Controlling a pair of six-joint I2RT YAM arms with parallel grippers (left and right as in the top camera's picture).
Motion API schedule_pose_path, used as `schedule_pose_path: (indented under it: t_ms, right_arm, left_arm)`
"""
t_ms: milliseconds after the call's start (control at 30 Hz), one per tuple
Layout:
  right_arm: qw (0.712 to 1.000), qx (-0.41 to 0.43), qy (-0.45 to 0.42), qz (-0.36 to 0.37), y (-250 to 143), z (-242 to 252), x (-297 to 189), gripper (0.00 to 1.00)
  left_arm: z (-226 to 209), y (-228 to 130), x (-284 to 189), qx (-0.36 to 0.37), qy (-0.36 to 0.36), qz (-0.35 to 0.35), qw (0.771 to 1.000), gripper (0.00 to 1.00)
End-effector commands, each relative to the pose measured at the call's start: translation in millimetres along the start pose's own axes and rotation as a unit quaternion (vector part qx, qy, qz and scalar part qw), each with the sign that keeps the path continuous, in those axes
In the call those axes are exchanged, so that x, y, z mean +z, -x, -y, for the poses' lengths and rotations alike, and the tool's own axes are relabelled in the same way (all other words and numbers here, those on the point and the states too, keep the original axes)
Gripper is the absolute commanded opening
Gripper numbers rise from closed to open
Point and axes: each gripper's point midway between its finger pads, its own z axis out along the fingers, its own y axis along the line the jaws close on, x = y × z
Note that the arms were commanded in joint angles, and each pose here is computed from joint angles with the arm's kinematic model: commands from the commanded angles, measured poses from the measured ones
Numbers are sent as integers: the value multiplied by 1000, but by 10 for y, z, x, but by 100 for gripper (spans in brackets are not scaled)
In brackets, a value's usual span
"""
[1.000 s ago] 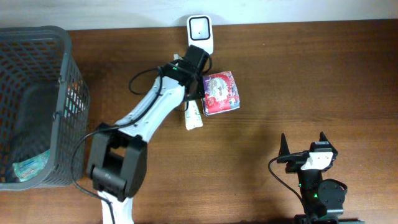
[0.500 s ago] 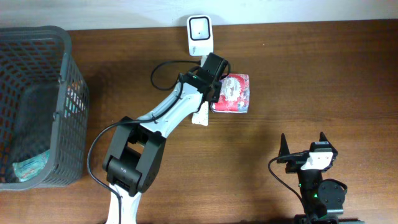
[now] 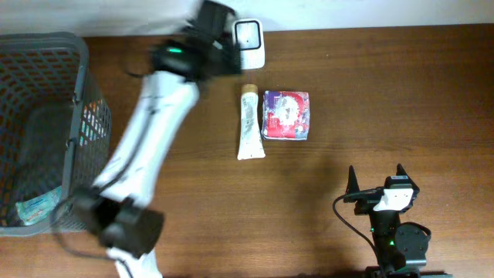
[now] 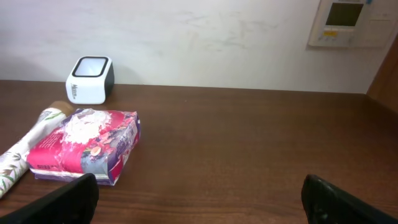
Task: Scan the item barcode
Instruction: 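Place the white tube beside the red bag with the left gripper, then grasp the small orange packet in the basket with the left gripper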
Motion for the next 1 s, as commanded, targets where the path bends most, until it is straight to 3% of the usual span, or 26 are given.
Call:
schedule_pose_path:
  t_ms: [0,67,133,300,433,500,633,700,767,900,967]
  right_arm:
    - [1000,-3,0,-3,-35,-4,3,99]
    - [1000,-3,0,-3,-35,-4,3,99]
    - [1000,-3,0,-3,-35,-4,3,99]
    - [1000,-3,0,-3,-35,-4,3,99]
    - [1000,-3,0,-3,-35,-4,3,99]
    - [1000,-3,0,-3,-35,-4,3,99]
    - [1000,-3,0,-3,-35,-4,3,99]
    - [1000,-3,0,-3,-35,-4,3,99]
    - [1000,-3,0,-3,-35,-4,3,99]
    - [1000,-3,0,-3,-35,-4,3,99]
    - [1000,-3,0,-3,-35,-4,3,99]
  left_arm:
    - [-1312,675,-1064,-75,122,136,980,99]
    - [-2275,630,-1410,-142,202,148,958,99]
    - [-2998,345,-1386,-189,268,105,939,99]
    - [-3606,-265,-677,-280,173,-7,944,99]
    - [-3645,-717,-40,-318,133,-106,933,99]
    - [-3632,-1048,283,-401,140,-163,891,98]
    - [-3505,-1304,748,-414,138,-213,874,99]
    - [-3413,-1384,968,-408,127,-230,874,86]
    - [-3292,-1381,1152,-398,116,-232,880,81]
    - [-3278,-1546,1416,-402,114,-250,873,82]
    - [-3278,-1652,1507,-403,115,-263,869,60]
